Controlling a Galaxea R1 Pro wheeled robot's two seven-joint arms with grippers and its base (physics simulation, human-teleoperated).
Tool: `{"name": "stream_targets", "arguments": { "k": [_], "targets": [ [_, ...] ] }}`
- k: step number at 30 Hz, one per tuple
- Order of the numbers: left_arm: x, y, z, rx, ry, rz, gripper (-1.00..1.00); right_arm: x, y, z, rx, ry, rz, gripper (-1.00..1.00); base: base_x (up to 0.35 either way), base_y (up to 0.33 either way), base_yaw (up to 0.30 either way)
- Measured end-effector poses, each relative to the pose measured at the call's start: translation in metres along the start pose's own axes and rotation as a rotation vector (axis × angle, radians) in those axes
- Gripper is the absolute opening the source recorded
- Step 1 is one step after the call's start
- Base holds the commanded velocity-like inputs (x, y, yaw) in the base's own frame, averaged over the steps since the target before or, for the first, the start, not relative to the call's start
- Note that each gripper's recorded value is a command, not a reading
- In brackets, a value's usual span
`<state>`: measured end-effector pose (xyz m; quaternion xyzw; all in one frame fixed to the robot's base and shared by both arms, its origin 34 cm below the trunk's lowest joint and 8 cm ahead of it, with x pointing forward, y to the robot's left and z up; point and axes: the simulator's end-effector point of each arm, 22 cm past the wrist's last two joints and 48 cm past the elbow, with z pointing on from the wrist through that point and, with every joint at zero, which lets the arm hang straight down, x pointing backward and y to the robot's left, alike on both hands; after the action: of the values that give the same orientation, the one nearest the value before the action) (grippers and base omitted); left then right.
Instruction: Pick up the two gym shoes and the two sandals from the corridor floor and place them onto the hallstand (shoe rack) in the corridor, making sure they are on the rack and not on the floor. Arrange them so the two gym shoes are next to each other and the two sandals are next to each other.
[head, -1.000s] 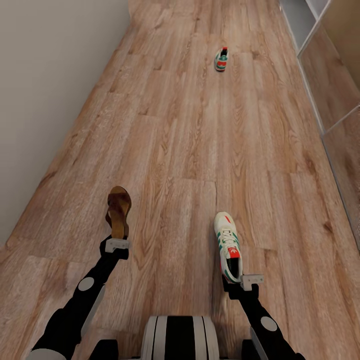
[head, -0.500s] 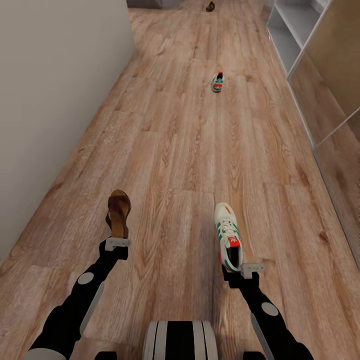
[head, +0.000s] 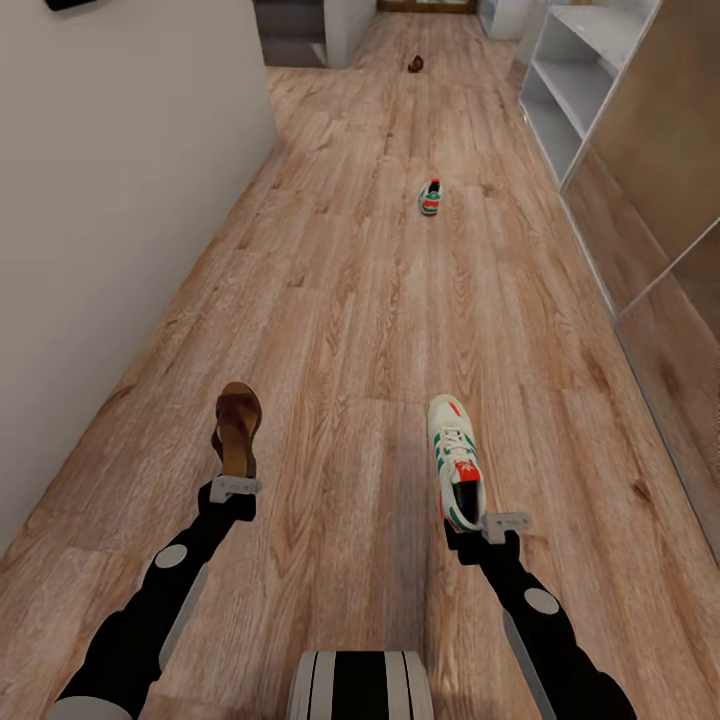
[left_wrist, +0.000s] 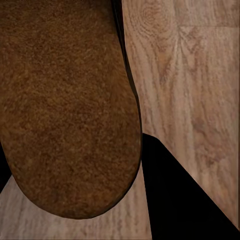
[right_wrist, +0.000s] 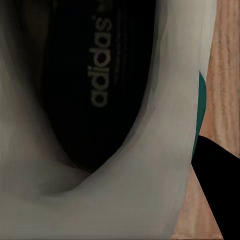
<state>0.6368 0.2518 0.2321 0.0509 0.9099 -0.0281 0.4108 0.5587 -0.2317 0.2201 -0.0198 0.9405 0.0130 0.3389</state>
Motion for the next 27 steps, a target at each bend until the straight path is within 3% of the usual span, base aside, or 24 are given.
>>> {"name": "stream_targets", "arguments": {
  "k": [8, 15, 17, 19, 27],
  "targets": [
    [-0.010, 0.002, -0.006, -0.004, 0.011, -0.002, -1.00, -0.007, 0.000, -0.007, 0.002, 0.018, -0.002, -1.00, 0.000, 0.000, 0.000],
    [-0.027, -0.001, -0.012, 0.000, -0.015, 0.003, -1.00, -0.036, -0.002, -0.016, 0.004, -0.037, 0.006, -1.00, 0.000, 0.000, 0.000],
    [-0.044, -0.005, -0.015, 0.003, -0.032, -0.003, -1.00, -0.043, -0.003, -0.019, 0.005, -0.051, 0.005, -1.00, 0.000, 0.000, 0.000],
    [-0.060, -0.012, -0.021, 0.010, -0.009, -0.014, -1.00, -0.049, -0.002, -0.022, 0.004, -0.063, 0.003, -1.00, 0.000, 0.000, 0.000],
    [-0.087, -0.010, -0.032, 0.005, -0.047, -0.009, -1.00, -0.070, -0.002, -0.033, 0.004, -0.106, 0.002, -1.00, 0.000, 0.000, 0.000]
  ]
}}
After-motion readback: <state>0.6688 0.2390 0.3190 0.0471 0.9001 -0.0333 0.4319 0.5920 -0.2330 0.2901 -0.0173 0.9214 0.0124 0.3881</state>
